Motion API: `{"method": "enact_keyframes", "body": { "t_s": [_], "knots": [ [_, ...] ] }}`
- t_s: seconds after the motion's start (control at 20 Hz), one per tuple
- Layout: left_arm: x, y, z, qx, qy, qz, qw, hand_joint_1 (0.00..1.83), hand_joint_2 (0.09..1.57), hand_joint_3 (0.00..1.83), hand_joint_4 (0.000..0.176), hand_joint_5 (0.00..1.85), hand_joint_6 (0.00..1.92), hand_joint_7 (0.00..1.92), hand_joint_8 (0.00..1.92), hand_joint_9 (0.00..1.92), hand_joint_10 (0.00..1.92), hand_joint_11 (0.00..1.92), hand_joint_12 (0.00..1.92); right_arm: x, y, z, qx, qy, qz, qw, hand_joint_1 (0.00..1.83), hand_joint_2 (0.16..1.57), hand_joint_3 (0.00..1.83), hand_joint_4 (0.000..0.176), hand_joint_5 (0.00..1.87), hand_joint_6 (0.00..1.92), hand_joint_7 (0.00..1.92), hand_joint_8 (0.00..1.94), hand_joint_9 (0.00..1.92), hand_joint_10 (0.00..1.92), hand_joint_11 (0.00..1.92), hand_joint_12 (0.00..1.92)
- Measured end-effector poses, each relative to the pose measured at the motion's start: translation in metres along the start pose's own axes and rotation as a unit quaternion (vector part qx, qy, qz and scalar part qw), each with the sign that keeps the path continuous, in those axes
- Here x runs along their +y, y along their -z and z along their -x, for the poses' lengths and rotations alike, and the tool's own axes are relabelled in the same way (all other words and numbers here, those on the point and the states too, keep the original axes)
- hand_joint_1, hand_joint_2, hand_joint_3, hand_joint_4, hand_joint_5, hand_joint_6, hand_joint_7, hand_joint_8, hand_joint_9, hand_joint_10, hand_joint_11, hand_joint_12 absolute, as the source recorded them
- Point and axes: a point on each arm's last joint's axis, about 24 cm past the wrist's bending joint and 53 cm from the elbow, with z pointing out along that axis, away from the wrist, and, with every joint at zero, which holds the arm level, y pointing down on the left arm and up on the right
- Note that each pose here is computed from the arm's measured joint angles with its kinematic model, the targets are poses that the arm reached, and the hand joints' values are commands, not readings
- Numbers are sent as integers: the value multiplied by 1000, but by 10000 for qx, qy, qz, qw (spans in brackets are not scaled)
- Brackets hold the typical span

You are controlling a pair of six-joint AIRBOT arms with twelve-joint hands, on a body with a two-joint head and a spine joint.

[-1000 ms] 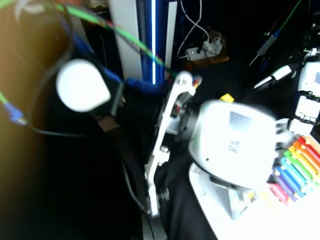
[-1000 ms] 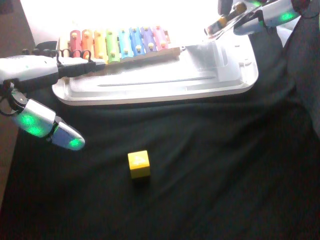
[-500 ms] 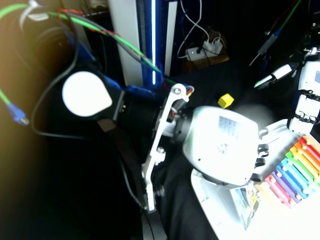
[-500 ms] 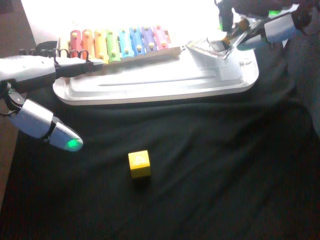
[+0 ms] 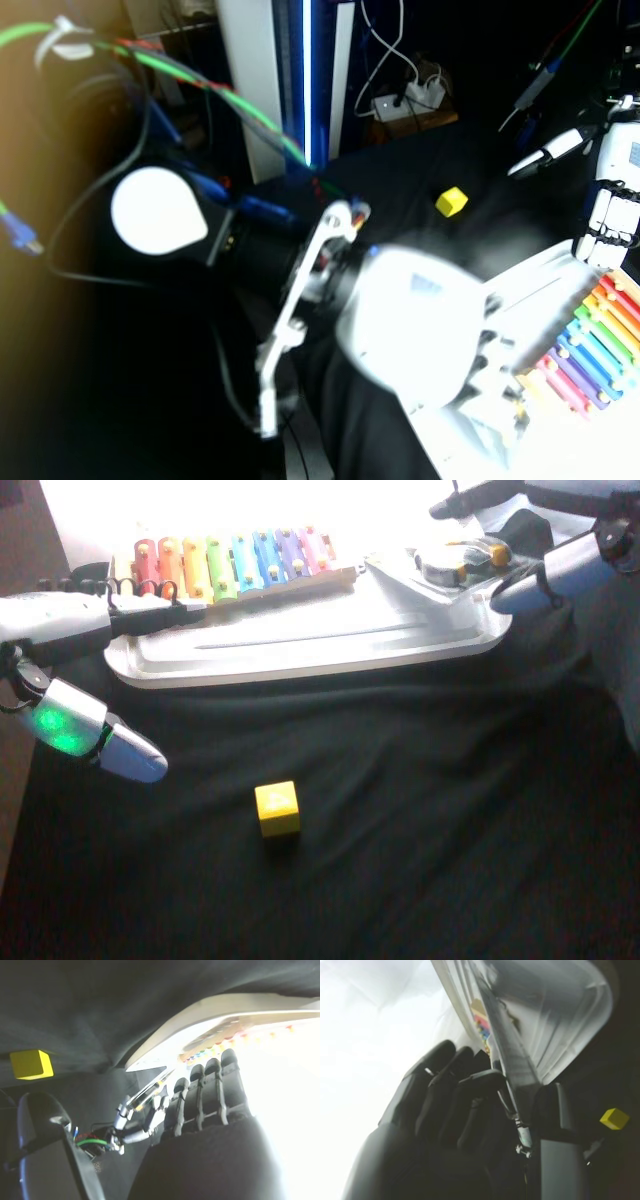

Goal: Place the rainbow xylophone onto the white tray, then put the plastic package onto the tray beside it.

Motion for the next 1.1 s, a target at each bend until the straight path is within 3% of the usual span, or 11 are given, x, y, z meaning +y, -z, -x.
{"method": "enact_keyframes", "body": {
  "t_s": [0.05, 0.1, 0.15, 0.35, 0.45, 0.55, 0.6, 0.7, 0.95, 1.05, 1.1],
  "knots": [
    [0, 0, -1, 7, -1, 3, 10000, 693, 704, 0, 58, 0, 0, 66, 3, 44, 4, 56, 3, 1, 0, 2, -34, -68, 22, 10000, 750, 846, 0, 61, 7, 0, 24, 0, 54, 4, 1, 467],
    [0, 0, -1, 9, 2, 3, 10000, 676, 705, 0, 59, 0, 0, 69, 3, 44, 4, 52, 1, 2, 0, 2, -42, -94, 44, 9999, 793, 788, 0, 153, 1, 0, 4, 0, 10, 0, 0, 240],
    [0, 0, -1, 9, 2, 3, 10000, 684, 706, 0, 54, 0, 0, 67, 2, 52, 6, 84, 15, 3, 0, 2, -29, -74, 64, 9999, 789, 769, 0, 171, 0, 0, 0, 0, 1, 0, 0, 90],
    [0, 0, -1, 10, 2, 4, 10000, 663, 708, 2, 72, 0, 0, 63, 0, 25, 1, 33, 1, 3, 1, 3, -55, -121, 74, 9999, 801, 733, 0, 176, 0, 0, 0, 0, 0, 0, 0, 0],
    [1, 0, -2, 16, 3, 8, 10000, 683, 719, 5, 48, 0, 0, 63, 0, 23, 0, 51, 9, 1, 2, 5, -72, -122, 45, 9999, 823, 734, 0, 176, 0, 0, 0, 0, 0, 0, 0, 0],
    [2, 1, -1, -13, 81, 22, 10000, 705, 709, 0, 52, 0, 0, 73, 4, 40, 7, 53, 9, -1, 5, 9, -126, -175, 30, 9998, 824, 750, 1, 176, 0, 0, 0, 0, 0, 0, 0, 0],
    [3, 2, -3, -29, 137, 48, 9999, 720, 721, 5, 19, 0, 0, 58, 0, 51, 10, 68, 15, -1, 7, 11, -140, -195, 26, 9997, 825, 753, 2, 176, 0, 0, 0, 0, 0, 0, 0, 0],
    [7, 4, -3, -91, 175, 93, 9998, 764, 733, 7, 0, 0, 0, 50, 0, 52, 7, 73, 15, -3, 11, 15, -179, -207, 5, 9996, 817, 748, 0, 176, 0, 0, 0, 0, 0, 0, 0, 0],
    [10, 23, 30, -652, 295, 102, 9974, 733, 759, 12, 49, 0, 0, 1, 0, 0, 0, 3, 0, 8, 27, 33, -435, -550, 280, 9971, 691, 784, 11, 176, 0, 0, 0, 0, 0, 0, 0, 0],
    [7, 32, 37, -862, 327, 35, 9957, 852, 765, 9, 17, 0, 0, 0, 0, 0, 0, 4, 1, 19, 37, 42, -559, -690, 494, 9948, 471, 778, 6, 176, 0, 0, 0, 0, 0, 0, 4, 2],
    [3, 36, 40, -971, 343, -22, 9947, 860, 771, 10, 0, 0, 0, 0, 0, 0, 0, 0, 0, 26, 42, 44, -627, -696, 631, 9936, 578, 721, 0, 176, 0, 0, 0, 0, 0, 0, 87, 41]
  ]
}}
